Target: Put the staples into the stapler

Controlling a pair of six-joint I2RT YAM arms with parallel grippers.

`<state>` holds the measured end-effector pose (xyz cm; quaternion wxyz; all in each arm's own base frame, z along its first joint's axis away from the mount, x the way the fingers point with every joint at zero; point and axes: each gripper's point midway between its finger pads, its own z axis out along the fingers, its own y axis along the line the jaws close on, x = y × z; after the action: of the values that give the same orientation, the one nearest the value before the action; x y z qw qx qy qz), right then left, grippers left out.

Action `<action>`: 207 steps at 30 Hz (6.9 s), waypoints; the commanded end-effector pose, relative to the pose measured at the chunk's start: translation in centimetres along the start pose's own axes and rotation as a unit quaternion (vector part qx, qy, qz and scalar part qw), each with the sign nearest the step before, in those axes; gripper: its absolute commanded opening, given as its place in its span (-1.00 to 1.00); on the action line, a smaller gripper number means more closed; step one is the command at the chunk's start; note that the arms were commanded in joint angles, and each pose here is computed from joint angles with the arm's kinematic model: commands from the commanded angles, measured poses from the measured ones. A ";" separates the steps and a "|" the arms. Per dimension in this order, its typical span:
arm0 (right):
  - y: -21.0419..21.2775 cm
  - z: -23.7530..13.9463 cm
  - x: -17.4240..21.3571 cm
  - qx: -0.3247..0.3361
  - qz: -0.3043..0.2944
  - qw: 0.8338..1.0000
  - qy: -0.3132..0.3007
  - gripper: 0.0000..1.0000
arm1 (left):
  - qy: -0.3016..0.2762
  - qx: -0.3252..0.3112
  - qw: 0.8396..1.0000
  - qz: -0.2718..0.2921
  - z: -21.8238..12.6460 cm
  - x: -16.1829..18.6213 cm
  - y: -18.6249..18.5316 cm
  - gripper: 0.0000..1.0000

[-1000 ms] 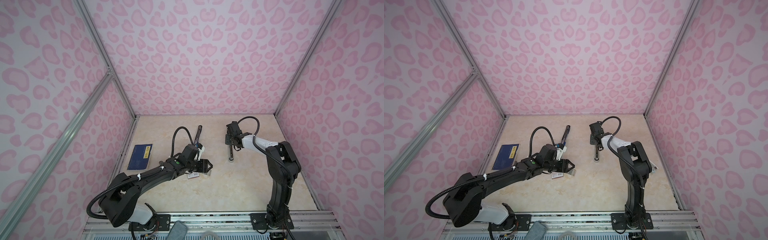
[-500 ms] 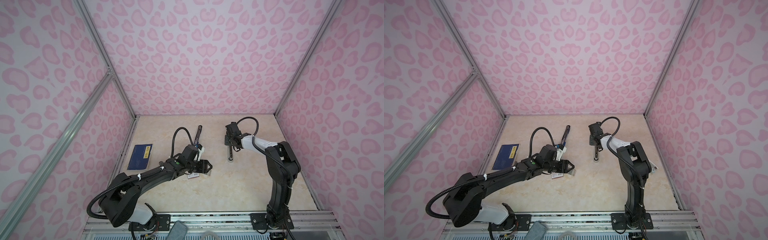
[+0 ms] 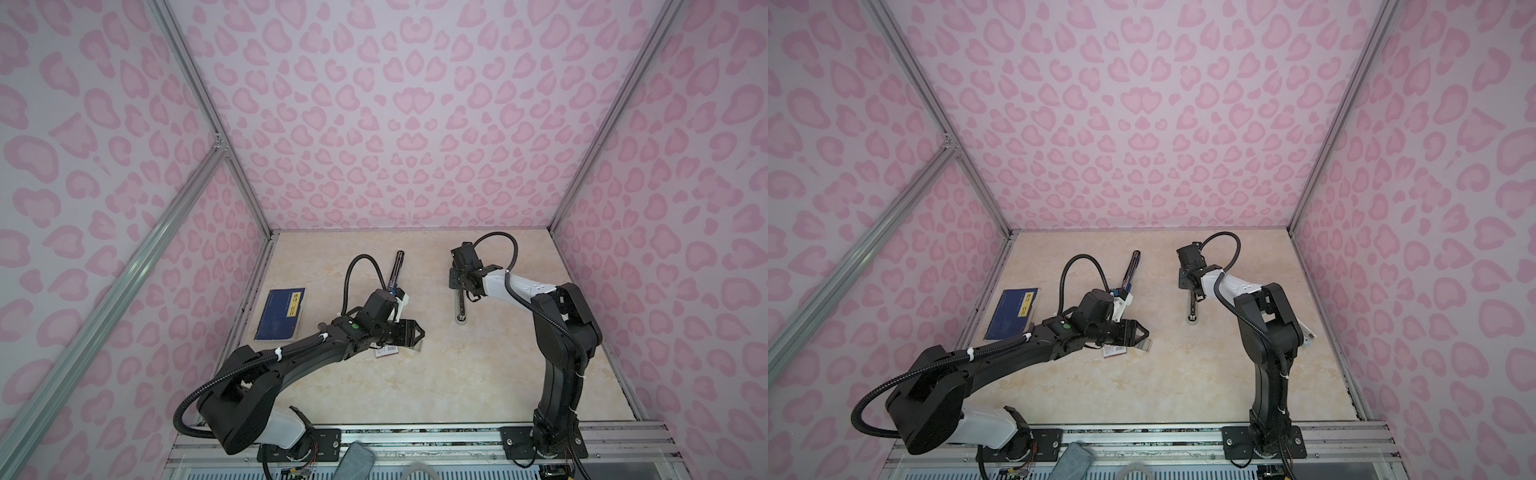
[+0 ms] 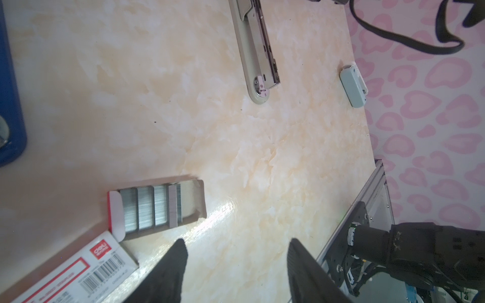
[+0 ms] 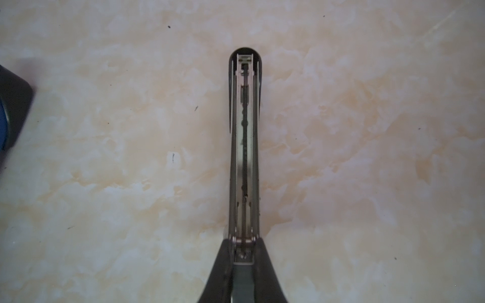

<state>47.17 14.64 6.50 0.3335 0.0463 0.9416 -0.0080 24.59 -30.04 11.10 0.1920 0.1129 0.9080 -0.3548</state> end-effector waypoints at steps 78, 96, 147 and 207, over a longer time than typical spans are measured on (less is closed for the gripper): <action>-0.2 -0.5 2.0 0.005 0.006 1.000 -0.001 -0.72 | -0.001 0.005 1.000 0.001 0.1 -0.1 -0.1 0.26; -0.2 -0.7 2.1 0.005 0.010 1.000 0.000 -0.54 | -0.001 0.006 1.000 0.003 0.1 -0.2 -0.2 0.24; 0.7 -0.9 2.8 -0.006 -0.005 1.000 0.020 -0.45 | -0.001 0.003 1.000 -0.001 0.2 0.2 0.2 0.23; -2.5 -8.8 9.7 -0.023 0.029 0.999 0.031 -0.31 | -0.009 -0.004 1.000 -0.002 0.3 -0.2 0.3 0.24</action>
<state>34.92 15.32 7.98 0.3195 0.0517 0.9450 0.0463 24.32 -29.78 10.00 0.1822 0.1109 0.9130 -0.3477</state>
